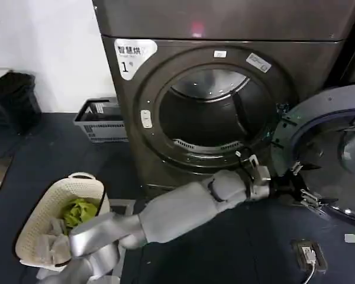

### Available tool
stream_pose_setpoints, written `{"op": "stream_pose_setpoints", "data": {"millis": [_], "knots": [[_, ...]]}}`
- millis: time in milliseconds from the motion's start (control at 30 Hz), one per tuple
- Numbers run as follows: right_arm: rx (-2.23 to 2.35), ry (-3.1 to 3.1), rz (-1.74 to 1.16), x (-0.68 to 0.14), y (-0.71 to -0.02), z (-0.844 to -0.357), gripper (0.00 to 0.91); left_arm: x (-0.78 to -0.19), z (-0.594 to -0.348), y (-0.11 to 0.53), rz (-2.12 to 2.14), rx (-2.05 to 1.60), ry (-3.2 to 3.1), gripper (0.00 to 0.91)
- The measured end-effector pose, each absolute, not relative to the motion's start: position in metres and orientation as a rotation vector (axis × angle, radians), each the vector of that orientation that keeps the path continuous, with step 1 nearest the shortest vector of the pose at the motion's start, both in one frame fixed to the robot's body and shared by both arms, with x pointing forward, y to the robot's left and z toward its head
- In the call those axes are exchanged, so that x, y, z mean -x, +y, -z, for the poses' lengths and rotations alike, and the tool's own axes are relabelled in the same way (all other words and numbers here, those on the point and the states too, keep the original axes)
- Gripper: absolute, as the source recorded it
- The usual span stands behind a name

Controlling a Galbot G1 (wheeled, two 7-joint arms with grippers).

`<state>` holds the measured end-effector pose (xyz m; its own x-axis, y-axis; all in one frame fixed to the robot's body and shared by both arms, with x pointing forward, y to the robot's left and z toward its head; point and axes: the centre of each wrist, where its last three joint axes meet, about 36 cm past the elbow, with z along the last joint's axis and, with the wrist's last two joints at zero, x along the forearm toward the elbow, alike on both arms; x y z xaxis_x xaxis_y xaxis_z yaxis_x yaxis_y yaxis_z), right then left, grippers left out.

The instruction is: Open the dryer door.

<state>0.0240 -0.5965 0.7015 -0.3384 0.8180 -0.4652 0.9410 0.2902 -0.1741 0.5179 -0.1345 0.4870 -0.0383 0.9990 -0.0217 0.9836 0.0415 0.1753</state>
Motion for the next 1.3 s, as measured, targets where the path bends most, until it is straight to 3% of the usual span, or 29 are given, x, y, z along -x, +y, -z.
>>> {"op": "stream_pose_setpoints", "data": {"millis": [767,1300], "knots": [[-1.594,2.273,0.646,-0.021,-0.593,-0.705,0.907,-0.485,-0.496,-0.144,-0.035,-2.072,2.029,0.907],[-1.57,2.246,0.691,-0.021,-0.593,-0.708,0.907,-0.511,-0.48,-0.051,-0.027,-1.965,2.092,0.907]]}}
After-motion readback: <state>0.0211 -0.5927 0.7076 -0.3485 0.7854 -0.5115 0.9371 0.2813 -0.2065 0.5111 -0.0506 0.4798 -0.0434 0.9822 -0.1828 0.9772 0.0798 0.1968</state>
